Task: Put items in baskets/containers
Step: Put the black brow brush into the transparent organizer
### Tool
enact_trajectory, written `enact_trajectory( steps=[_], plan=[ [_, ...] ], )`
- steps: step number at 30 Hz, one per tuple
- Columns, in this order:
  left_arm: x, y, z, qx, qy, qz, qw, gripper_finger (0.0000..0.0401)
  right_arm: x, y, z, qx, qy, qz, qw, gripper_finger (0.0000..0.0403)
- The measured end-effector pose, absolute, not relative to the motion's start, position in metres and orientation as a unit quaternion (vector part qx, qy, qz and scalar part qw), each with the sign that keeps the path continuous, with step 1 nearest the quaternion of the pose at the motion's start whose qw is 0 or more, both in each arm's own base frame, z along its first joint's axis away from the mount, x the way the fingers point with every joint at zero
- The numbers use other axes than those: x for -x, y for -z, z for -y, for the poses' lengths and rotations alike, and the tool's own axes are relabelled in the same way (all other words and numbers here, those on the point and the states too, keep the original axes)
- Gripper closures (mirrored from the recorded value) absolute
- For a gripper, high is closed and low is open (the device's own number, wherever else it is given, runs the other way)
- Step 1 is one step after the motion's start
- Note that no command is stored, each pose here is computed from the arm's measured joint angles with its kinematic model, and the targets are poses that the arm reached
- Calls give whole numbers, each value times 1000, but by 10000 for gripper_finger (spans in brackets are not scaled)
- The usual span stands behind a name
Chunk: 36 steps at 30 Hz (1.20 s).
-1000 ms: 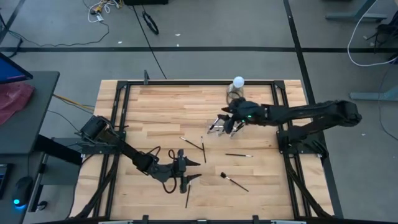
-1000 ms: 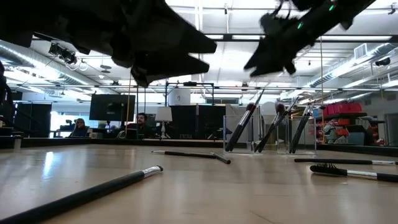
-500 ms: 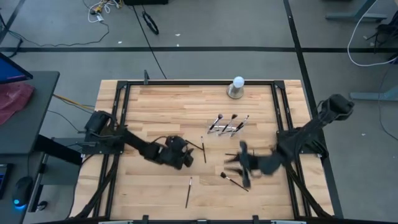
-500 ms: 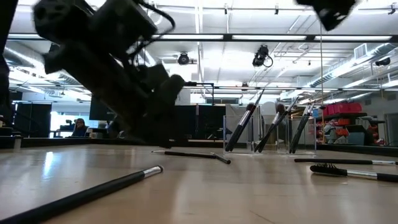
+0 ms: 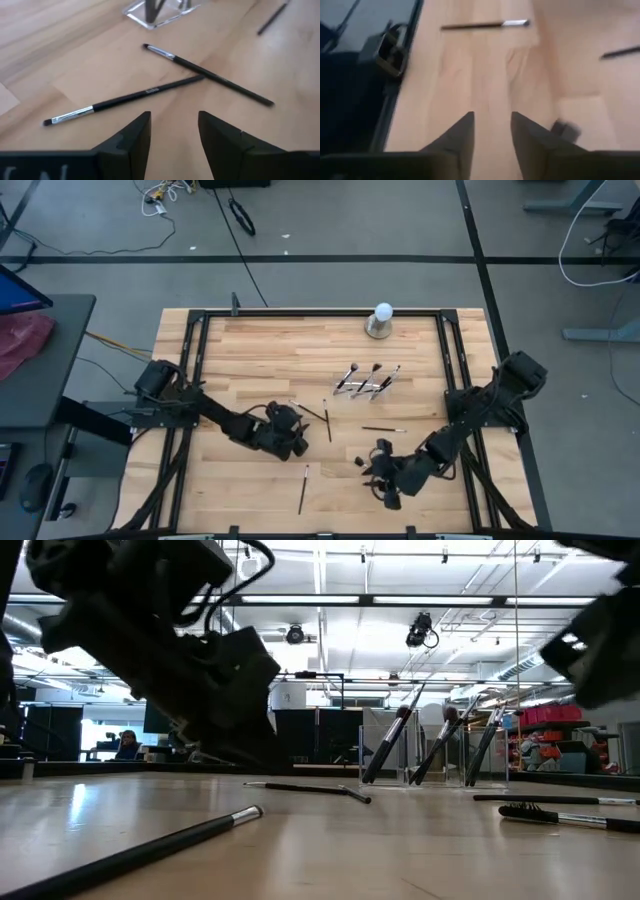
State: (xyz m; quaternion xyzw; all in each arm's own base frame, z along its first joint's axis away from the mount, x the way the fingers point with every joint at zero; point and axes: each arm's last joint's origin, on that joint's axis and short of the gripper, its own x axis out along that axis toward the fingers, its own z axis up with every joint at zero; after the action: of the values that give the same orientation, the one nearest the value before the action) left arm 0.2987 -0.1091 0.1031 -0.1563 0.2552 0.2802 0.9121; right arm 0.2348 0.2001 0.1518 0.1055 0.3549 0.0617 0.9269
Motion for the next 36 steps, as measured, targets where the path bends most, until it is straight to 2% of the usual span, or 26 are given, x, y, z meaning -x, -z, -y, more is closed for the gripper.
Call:
enact_trajectory(
  steps=[5, 10, 23, 31, 36],
  plan=[
    [-295, -104, 118, 126, -278, -249, 919, 232, -220, -144, -201, -72, -6, -378, 923, 216],
    [-292, -105, 122, 115, -285, -237, 922, 232, -207, -135, -206, -81, 65, -363, 926, 217],
    [-289, -107, 131, 101, -291, -214, 927, 231, -208, -73, -219, -50, 133, -339, 930, 291],
    [-291, -112, 137, 78, -273, -198, 938, 231, -203, -60, -217, -30, 164, -341, 925, 388],
    [-292, -122, 148, 38, -247, -169, 953, 231, -201, -61, -218, -24, 166, -331, 928, 391]
  ],
)
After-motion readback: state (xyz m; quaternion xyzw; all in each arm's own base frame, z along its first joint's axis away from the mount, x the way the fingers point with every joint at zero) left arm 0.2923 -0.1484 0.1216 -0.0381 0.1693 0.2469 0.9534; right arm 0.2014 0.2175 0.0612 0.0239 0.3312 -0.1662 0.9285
